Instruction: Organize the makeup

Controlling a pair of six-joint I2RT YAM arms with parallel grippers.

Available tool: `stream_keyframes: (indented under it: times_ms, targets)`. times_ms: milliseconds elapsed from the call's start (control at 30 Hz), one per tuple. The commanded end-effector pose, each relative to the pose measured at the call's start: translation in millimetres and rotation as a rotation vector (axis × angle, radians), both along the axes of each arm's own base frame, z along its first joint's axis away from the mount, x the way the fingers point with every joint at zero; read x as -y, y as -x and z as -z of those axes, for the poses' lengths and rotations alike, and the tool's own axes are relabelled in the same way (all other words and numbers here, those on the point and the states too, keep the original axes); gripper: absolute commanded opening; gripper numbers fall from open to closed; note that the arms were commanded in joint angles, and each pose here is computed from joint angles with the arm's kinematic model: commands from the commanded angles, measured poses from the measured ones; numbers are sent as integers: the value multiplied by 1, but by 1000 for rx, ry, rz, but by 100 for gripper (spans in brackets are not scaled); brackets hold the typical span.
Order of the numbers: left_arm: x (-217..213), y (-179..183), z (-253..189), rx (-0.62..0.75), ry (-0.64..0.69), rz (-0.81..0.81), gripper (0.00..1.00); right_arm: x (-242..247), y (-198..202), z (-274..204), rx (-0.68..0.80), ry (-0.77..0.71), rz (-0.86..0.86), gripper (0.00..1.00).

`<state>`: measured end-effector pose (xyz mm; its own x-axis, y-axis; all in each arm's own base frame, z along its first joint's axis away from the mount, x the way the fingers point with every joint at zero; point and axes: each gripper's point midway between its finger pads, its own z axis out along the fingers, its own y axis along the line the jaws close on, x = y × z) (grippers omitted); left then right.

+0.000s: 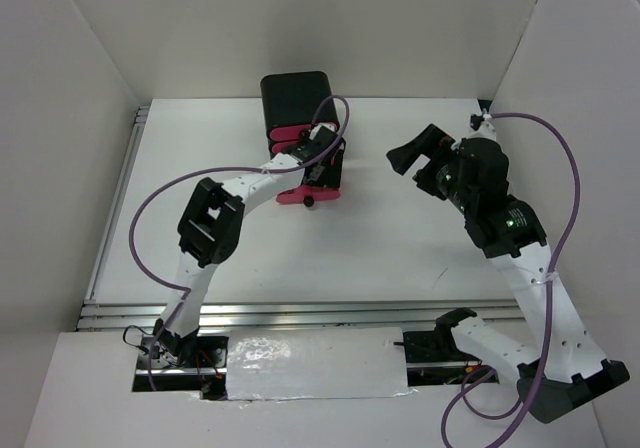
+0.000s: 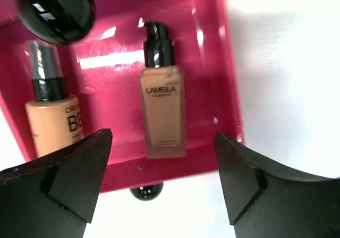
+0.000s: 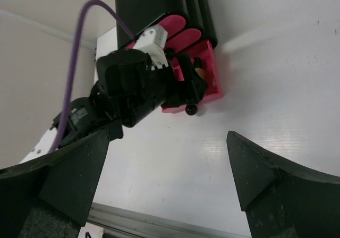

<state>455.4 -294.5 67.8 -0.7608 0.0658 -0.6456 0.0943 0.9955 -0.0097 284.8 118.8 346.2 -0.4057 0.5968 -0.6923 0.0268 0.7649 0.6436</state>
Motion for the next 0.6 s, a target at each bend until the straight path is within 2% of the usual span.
stream_keyframes:
  times_ms: [0,133,200,233,267,333,400,500,567]
  targets:
    - [15,-16,-95,162,147,-2,92,-5,-8,-1,30,-19,-15,100]
    - [0,-10,-149,228,180,-55,95,-12,-15,27,-10,-88,-14,96]
    - [-31,-1,-169,247,157,-154,97,-14,-19,57,-59,-167,29,93]
    - [-44,2,-172,239,161,-220,99,-14,-17,90,-122,-182,50,93]
    - [-70,2,-174,238,135,-297,99,-19,-23,90,-109,-268,66,92]
    - [-106,22,-176,184,125,-389,99,-31,-19,131,-195,-340,45,100]
    - [-141,36,-180,163,140,-446,99,-50,-27,149,-254,-435,23,100]
    - [-174,55,-202,201,172,-482,99,-78,-35,184,-330,-469,6,99]
    - [-187,67,-201,194,163,-482,99,-96,-47,201,-349,-480,-23,93]
